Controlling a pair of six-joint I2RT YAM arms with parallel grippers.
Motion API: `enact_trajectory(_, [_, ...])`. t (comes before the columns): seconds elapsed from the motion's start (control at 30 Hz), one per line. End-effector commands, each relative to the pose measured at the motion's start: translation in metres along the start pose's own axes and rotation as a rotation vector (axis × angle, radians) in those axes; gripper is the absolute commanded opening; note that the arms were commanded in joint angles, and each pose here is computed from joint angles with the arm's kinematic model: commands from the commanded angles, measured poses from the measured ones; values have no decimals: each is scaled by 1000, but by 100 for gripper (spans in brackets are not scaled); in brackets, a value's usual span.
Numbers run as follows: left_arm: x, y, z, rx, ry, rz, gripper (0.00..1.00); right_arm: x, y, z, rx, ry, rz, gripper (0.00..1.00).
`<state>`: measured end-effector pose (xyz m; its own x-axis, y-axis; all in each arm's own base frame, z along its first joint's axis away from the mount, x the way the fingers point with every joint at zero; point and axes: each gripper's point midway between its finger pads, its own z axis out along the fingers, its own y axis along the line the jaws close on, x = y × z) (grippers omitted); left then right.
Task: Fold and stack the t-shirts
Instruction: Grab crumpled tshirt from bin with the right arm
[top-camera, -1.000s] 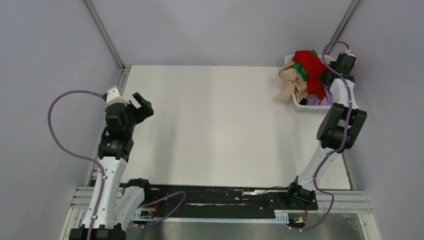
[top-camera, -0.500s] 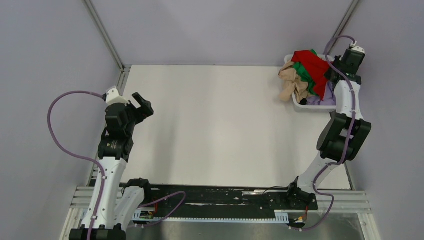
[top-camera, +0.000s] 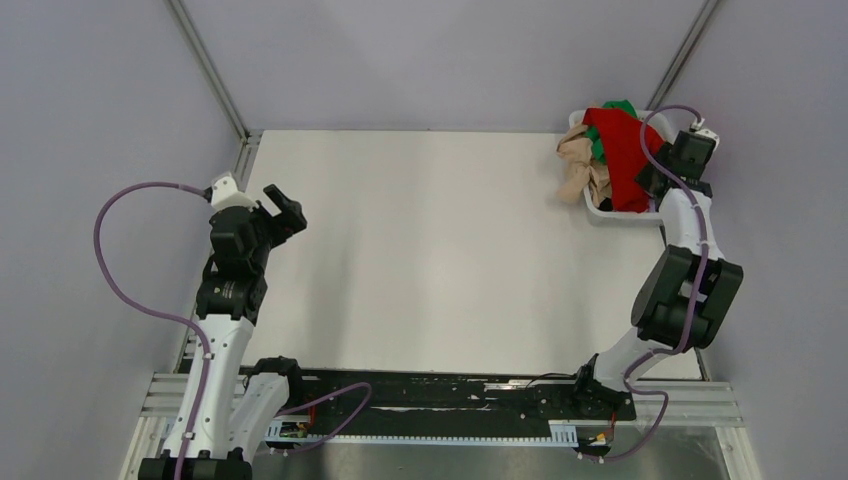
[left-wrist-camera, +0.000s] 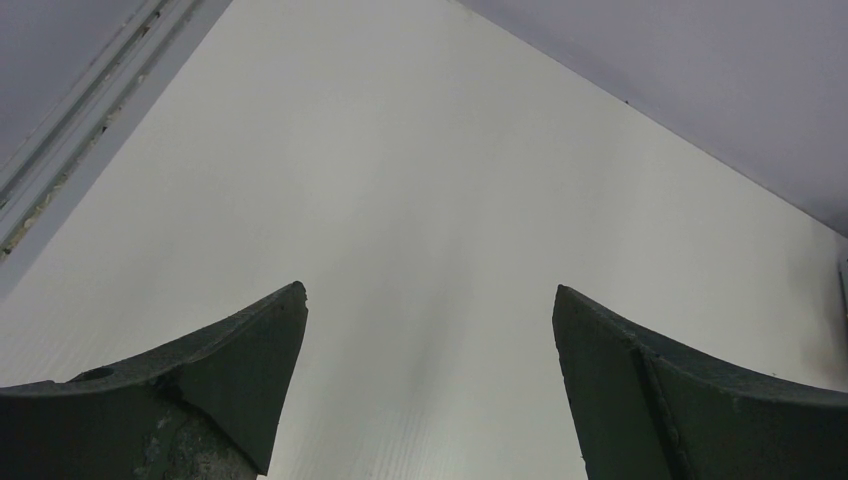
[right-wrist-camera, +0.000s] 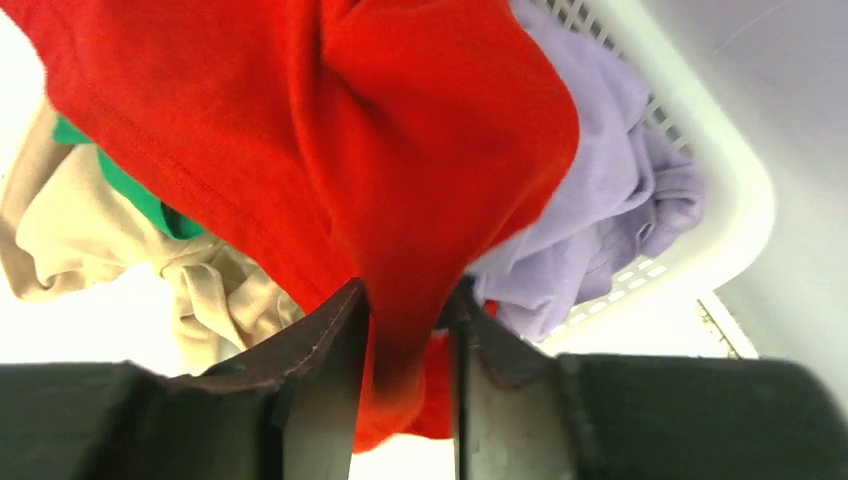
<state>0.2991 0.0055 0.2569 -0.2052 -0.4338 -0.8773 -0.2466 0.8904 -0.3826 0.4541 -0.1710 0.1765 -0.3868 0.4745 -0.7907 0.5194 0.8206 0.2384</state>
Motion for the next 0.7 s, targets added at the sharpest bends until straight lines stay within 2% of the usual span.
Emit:
enact_trajectory(0.0, [-11, 3, -3, -21, -40, 11, 100, -68, 6, -41, 22, -192, -31, 44])
enact_trajectory(0.07, [-12, 3, -4, -16, -46, 9, 100, -85, 11, -52, 9, -235, -38, 56])
enact_trajectory(0.17, [-12, 3, -5, -14, -54, 2, 100, -97, 20, -57, -34, -255, -62, 62])
enact_trajectory(0.3, [-13, 3, -5, -17, -58, 2, 100, -91, 33, -45, -103, -214, -100, 63])
enact_trajectory(0.5, [-13, 4, -4, -25, -55, 7, 100, -80, 27, -14, -75, -151, -107, 63])
enact_trajectory(0.67, [-12, 6, -2, -34, -52, 8, 100, -70, 20, 16, -36, -83, -114, 59])
